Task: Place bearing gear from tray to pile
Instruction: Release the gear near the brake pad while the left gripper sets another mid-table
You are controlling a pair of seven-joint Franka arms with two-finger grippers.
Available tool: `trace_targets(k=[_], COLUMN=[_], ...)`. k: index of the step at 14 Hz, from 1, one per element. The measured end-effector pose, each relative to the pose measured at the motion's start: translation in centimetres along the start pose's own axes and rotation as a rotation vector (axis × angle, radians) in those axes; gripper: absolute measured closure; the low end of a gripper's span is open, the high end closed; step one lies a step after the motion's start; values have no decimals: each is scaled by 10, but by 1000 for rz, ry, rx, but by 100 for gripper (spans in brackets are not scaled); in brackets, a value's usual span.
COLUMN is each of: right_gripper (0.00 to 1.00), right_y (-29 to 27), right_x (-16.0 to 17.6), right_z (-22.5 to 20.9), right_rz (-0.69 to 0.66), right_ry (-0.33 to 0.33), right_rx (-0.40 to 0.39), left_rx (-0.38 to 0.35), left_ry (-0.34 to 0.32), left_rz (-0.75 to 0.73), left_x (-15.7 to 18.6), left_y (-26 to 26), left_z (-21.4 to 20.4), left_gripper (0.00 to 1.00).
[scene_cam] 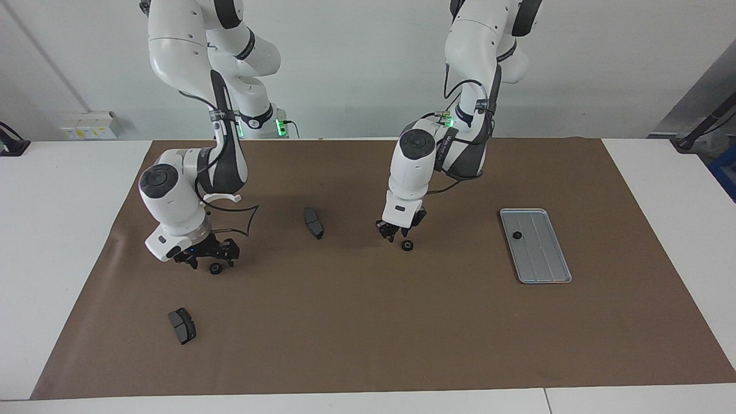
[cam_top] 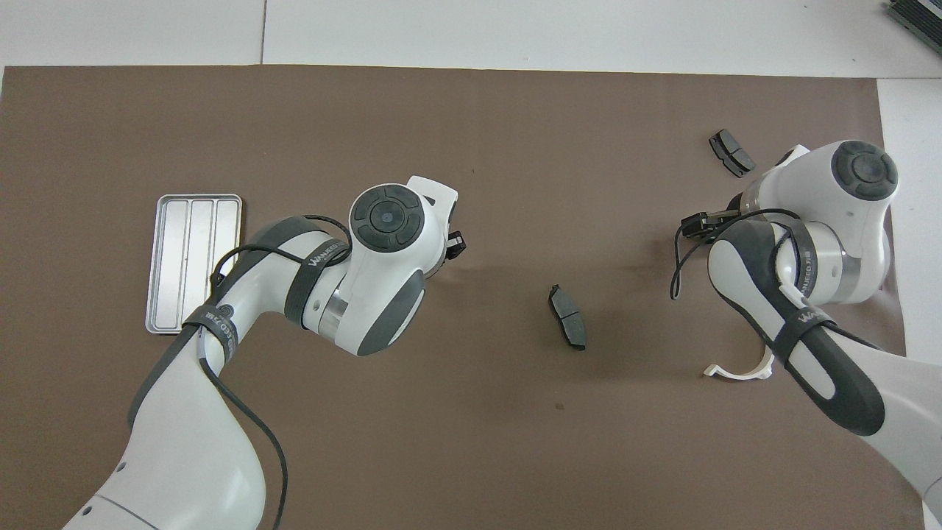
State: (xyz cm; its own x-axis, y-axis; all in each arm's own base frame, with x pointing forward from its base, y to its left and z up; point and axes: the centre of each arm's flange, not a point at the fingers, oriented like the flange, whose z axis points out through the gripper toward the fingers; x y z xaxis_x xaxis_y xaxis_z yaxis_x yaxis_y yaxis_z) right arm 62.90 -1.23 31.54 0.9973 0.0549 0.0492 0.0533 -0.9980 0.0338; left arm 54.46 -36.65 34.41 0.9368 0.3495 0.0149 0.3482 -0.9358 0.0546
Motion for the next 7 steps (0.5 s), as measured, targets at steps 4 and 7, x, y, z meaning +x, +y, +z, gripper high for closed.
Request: trace_targets(k=[4,7], right_gripper=[0,0], right_y=[-10,-39], right_x=[3,6], right_z=[-28,-56], right_rz=[-3,40], right_ry=[40,54], right_rx=[2,19], left_rx=[-4,8], left_ry=[15,17], left_rz=[17,79], left_x=[53,116], left_y=[-38,-104], left_z=[-6,-8], left_gripper=[55,55])
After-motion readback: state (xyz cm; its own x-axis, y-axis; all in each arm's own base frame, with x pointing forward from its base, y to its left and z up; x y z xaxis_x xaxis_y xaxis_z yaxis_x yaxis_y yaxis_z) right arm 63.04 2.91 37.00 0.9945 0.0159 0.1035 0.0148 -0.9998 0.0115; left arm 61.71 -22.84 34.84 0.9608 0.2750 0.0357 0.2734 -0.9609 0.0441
